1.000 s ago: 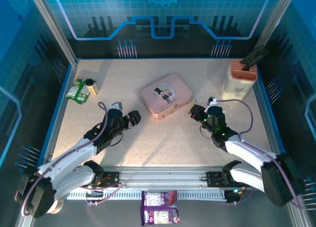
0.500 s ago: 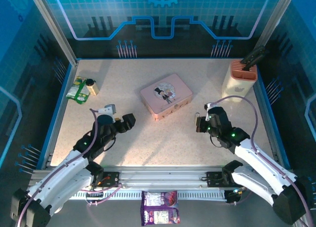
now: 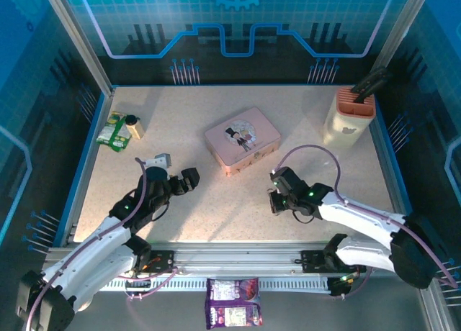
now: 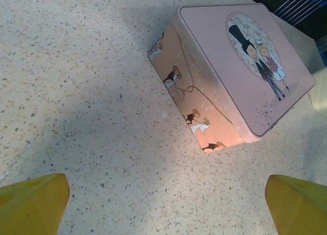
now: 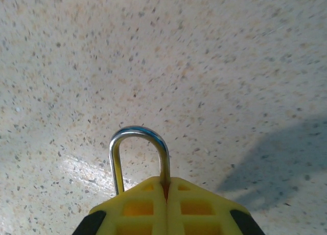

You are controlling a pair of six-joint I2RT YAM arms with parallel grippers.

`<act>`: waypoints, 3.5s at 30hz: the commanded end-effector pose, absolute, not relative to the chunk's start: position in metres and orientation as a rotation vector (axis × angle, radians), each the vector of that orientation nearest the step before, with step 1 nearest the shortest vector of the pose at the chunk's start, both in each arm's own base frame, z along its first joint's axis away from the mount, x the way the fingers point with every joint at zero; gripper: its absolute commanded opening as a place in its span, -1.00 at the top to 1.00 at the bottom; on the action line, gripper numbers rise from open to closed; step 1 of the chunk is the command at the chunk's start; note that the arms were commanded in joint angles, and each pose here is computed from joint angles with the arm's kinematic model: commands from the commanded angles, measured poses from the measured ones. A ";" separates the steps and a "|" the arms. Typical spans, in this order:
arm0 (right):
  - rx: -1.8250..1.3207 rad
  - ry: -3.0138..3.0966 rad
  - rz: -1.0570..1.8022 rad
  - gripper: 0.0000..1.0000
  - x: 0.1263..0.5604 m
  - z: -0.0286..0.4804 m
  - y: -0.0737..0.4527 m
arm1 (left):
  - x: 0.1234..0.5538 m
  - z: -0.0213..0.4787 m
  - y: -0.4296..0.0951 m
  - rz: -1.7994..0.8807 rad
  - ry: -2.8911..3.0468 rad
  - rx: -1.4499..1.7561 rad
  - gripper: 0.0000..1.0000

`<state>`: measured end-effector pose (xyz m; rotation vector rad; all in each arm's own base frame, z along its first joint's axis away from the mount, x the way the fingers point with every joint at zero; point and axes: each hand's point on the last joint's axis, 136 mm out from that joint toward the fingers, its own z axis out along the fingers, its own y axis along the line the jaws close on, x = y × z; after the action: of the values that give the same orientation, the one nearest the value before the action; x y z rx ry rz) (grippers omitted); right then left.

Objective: Unlock the padlock with the key

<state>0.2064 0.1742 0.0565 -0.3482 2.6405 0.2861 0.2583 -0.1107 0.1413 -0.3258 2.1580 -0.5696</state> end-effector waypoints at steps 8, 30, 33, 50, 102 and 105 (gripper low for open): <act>-0.443 2.687 0.364 1.00 0.215 0.037 0.221 | 0.259 0.143 -0.104 -0.530 2.151 -0.319 -0.99; -0.418 2.497 0.273 -0.47 0.245 0.107 0.189 | 0.273 0.176 -0.052 -0.161 2.030 -0.388 -0.98; -0.286 2.399 0.224 -0.71 0.269 0.137 0.155 | 0.285 0.192 -0.036 -0.008 1.918 -0.345 -0.99; -0.125 1.902 -0.295 -0.99 0.343 0.147 0.028 | 0.343 0.152 -0.008 0.176 1.763 -0.116 -0.98; -0.011 1.874 -0.135 -0.99 0.396 0.101 0.008 | 0.393 0.100 0.012 0.114 1.846 -0.179 -0.98; -0.010 1.874 -0.135 -0.99 0.396 0.101 0.008 | 0.393 0.100 0.012 0.113 1.846 -0.177 -0.98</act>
<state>0.3936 0.0082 0.0965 -0.0292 1.8881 -0.1292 0.3906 0.0069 0.0904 -0.1395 1.8778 0.1138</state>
